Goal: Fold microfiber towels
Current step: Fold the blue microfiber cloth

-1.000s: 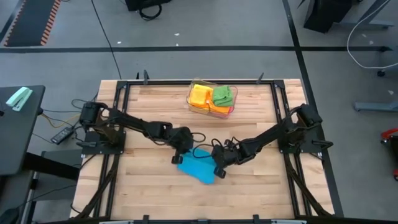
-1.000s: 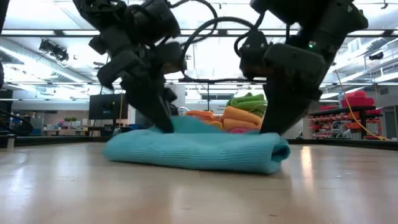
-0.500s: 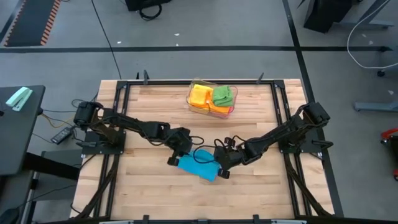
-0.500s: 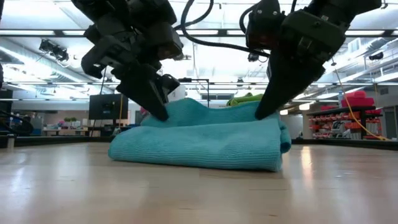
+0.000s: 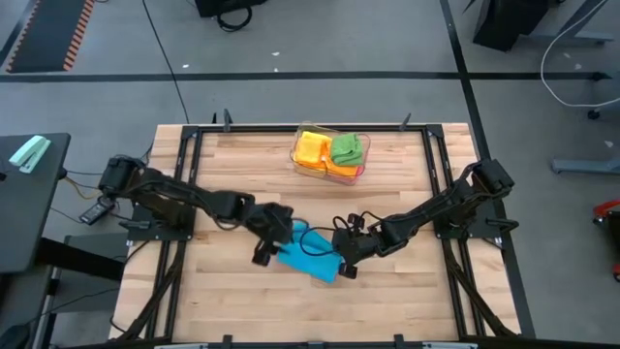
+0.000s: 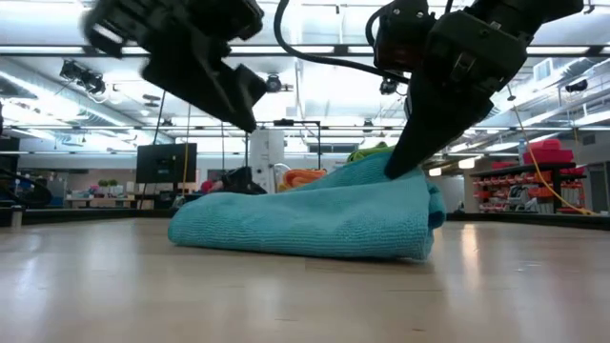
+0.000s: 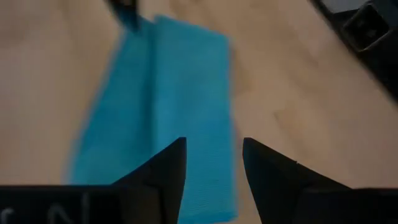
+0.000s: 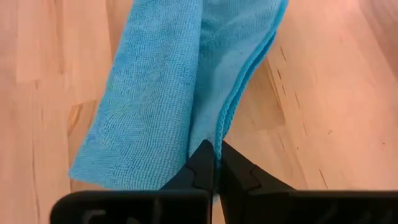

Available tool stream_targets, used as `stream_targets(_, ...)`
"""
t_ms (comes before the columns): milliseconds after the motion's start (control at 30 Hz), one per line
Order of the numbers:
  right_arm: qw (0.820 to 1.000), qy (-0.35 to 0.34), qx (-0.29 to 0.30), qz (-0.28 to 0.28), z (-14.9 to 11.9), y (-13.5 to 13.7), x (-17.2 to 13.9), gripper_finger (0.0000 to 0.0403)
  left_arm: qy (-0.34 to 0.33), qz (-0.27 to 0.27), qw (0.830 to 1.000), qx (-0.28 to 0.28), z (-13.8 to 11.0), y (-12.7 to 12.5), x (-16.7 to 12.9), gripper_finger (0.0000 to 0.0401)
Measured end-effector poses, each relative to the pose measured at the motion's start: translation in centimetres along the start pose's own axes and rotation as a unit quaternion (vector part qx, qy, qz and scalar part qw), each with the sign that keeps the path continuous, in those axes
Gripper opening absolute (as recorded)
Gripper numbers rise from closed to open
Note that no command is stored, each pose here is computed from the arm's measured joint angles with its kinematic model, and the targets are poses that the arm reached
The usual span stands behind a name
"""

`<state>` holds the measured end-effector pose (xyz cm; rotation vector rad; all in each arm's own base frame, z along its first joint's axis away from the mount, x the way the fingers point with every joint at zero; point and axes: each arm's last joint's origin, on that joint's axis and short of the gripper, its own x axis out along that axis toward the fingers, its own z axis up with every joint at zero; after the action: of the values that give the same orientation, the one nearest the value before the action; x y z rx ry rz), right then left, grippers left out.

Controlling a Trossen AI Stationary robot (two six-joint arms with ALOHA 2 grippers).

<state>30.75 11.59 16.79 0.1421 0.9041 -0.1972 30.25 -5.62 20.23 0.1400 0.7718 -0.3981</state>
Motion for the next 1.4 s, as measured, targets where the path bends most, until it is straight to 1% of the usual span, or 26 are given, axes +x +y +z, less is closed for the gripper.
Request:
stream_targets(100, 1.000, -0.002, 0.000, -0.003, 0.0, 0.0, 0.0, 0.0016, 0.022, -0.023, 0.999, -0.027, -0.4, -1.4, 1.5, 0.0161)
stream_targets(200, 1.000, -0.004, -0.003, -0.004, 0.0, 0.0, 0.0, 0.0016, 0.037, -0.028, 0.998, -0.051, -1.0, -2.3, 3.3, 0.0150)
stream_targets(300, 1.000, -0.004, -0.006, -0.002, 0.0, 0.0, 0.0, 0.0016, 0.041, 0.000, 0.997, -0.062, -1.5, -2.5, 5.2, 0.0138)
stream_targets(333, 1.000, -0.004, -0.006, -0.001, 0.0, 0.1, 0.0, 0.0016, 0.044, 0.013, 0.997, -0.067, -1.7, -2.4, 5.5, 0.0134)
stream_targets(400, 1.000, -0.001, -0.002, 0.005, 0.0, 0.1, 0.0, 0.0017, 0.047, 0.024, 0.996, -0.067, -1.9, -2.3, 6.1, 0.0127)
stream_targets(533, 1.000, 0.005, 0.016, 0.016, -0.3, 0.5, -0.2, 0.0017, 0.044, 0.026, 0.997, -0.062, -1.9, -2.2, 6.0, 0.0114)
stream_targets(600, 1.000, 0.009, 0.013, 0.017, -0.5, 0.6, -0.2, 0.0017, 0.036, 0.025, 0.998, -0.052, -1.5, -2.3, 5.4, 0.0110)
stream_targets(667, 1.000, 0.017, 0.011, 0.017, -0.7, 0.7, -0.3, 0.0023, 0.016, 0.025, 0.998, -0.049, -0.8, -2.3, 4.8, 0.0107)
stream_targets(733, 0.999, 0.039, 0.023, 0.011, -1.0, 0.5, -0.3, 0.0035, 0.012, 0.027, 0.998, -0.054, -0.7, -2.1, 4.5, 0.0106)
stream_targets(800, 0.996, 0.074, 0.043, 0.006, -1.4, 0.0, -0.3, 0.0055, 0.011, 0.032, 0.998, -0.058, -0.7, -1.7, 4.4, 0.0109)
stream_targets(900, 0.989, 0.126, 0.075, 0.007, -1.8, -0.8, -0.2, 0.0092, 0.010, 0.041, 0.997, -0.064, -0.8, -0.9, 4.2, 0.0125)
stream_targets(1033, 0.983, 0.147, 0.103, 0.025, -1.8, -0.9, -0.2, 0.0132, 0.005, 0.050, 0.997, -0.062, -0.8, -0.1, 4.1, 0.0154)
stream_targets(1167, 0.974, 0.187, 0.127, 0.026, -2.4, -1.0, -0.4, 0.0153, -0.002, 0.053, 0.997, -0.059, -0.7, 0.2, 4.0, 0.0175)
stream_targets(1300, 0.967, 0.214, 0.132, 0.032, -2.7, -0.9, -0.6, 0.0166, -0.004, 0.051, 0.998, -0.046, -0.6, 0.2, 4.0, 0.0183)
stream_targets(1400, 0.950, 0.261, 0.159, 0.060, -3.0, -0.9, -1.2, 0.0173, -0.014, 0.052, 0.998, -0.045, -0.4, 0.2, 4.0, 0.0182)
